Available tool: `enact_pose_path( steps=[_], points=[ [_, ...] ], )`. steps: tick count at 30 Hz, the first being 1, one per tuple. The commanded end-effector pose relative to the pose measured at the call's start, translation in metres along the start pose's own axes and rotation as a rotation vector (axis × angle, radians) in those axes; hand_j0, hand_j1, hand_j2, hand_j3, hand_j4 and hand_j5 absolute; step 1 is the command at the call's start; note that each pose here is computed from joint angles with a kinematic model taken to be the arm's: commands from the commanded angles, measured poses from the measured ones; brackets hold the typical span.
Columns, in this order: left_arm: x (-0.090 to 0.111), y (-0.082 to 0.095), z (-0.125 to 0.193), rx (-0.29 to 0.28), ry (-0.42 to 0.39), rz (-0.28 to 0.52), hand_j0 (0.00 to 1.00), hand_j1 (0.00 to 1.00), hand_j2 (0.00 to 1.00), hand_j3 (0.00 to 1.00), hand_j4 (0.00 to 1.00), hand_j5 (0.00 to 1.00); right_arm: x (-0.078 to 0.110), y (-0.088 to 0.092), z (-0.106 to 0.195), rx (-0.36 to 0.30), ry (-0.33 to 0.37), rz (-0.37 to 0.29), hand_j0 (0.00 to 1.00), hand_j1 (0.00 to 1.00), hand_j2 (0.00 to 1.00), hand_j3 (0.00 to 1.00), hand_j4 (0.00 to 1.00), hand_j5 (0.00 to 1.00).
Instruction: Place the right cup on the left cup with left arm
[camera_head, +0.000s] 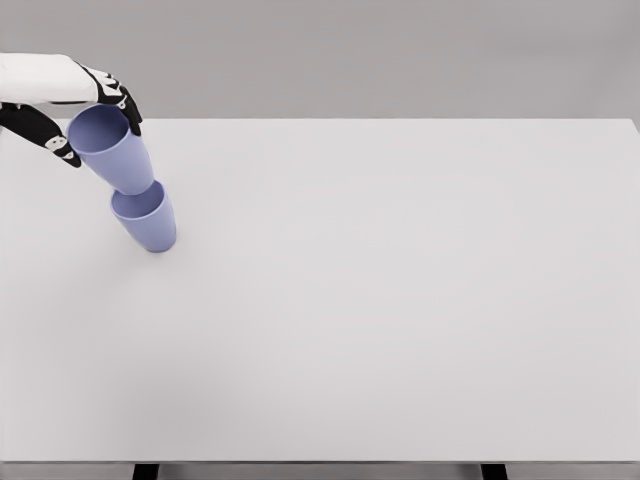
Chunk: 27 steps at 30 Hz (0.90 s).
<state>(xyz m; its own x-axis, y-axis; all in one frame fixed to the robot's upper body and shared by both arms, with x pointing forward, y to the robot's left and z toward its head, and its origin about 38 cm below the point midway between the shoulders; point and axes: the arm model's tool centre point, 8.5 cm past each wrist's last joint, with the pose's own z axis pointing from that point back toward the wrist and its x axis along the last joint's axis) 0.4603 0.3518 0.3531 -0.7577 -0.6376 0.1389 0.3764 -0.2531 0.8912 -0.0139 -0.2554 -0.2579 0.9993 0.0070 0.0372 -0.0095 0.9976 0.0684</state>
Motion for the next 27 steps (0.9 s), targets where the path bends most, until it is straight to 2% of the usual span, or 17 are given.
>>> enact_pose_path(
  steps=[1, 27],
  points=[
    [-0.0003, 0.0007, 0.0005, 0.005, 0.000, 0.007, 0.58, 0.58, 0.58, 0.58, 0.58, 0.58, -0.0004, 0.0001, 0.0001, 0.000, 0.000, 0.000, 1.00, 1.00, 1.00, 1.00, 1.00, 1.00],
    [0.0016, -0.0057, 0.0056, -0.005, 0.000, 0.010, 0.58, 0.58, 0.58, 0.58, 0.58, 0.58, 0.0000, 0.0000, 0.0000, 0.000, 0.000, 0.000, 1.00, 1.00, 1.00, 1.00, 1.00, 1.00]
  ],
)
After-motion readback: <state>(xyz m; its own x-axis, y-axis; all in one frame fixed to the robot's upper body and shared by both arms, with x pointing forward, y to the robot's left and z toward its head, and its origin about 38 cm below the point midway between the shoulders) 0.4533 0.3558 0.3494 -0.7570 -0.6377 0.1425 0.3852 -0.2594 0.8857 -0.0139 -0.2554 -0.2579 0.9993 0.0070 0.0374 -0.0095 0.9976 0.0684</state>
